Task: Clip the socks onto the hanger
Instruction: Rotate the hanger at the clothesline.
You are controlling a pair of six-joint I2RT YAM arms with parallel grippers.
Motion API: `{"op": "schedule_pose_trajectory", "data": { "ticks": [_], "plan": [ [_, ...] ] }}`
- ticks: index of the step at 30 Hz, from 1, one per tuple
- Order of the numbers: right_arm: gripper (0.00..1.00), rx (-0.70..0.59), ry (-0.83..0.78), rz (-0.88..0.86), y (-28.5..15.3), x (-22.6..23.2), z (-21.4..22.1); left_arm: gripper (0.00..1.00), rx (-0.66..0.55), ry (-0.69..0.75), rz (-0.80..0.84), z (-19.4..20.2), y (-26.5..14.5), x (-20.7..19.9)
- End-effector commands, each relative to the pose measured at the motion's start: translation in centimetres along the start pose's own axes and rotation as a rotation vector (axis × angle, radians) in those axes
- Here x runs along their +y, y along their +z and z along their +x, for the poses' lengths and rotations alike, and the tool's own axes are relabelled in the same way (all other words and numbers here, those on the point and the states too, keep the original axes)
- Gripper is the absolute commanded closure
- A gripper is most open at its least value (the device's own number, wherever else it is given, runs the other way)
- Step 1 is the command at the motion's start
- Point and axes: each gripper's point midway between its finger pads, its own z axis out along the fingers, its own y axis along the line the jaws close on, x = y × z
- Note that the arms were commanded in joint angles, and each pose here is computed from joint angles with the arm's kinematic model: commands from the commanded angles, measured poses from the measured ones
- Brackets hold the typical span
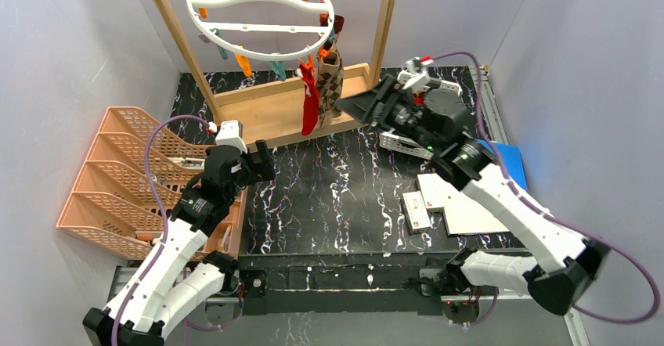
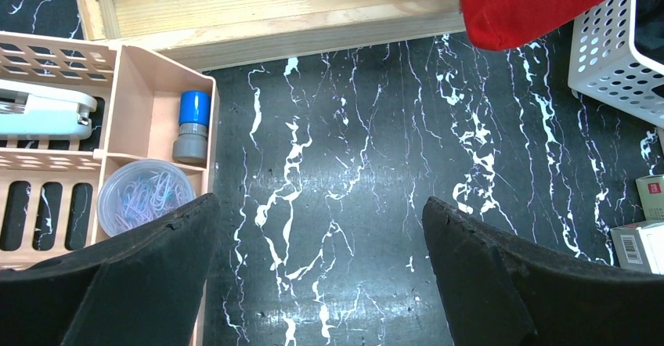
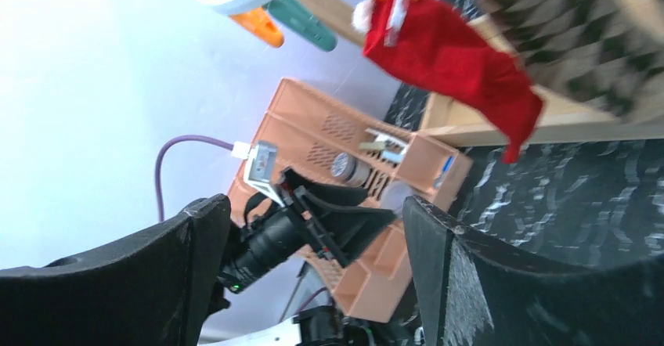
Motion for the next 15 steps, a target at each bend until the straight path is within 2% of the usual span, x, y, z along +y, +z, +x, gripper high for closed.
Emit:
{"op": "schedule_pose_trajectory", "data": {
  "ticks": [1, 7, 15],
  "plan": [
    [0.12, -0.014, 0.145, -0.135, 3.2, 4.7, 0.2, 0.02, -0.016, 0.011, 0.022, -0.1, -0.2, -0.2],
    [0.15, -0.042, 0.261, -0.173, 6.9, 5.9, 0.5, 0.02, -0.015, 0.014, 0.007, 0.0, -0.2, 0.0],
    [0.2, -0.162, 0.288, -0.26, 8.8, 8.6, -2.5, 0.02, -0.007, 0.015, 0.013, 0.1, 0.0, -0.2]
  ]
}}
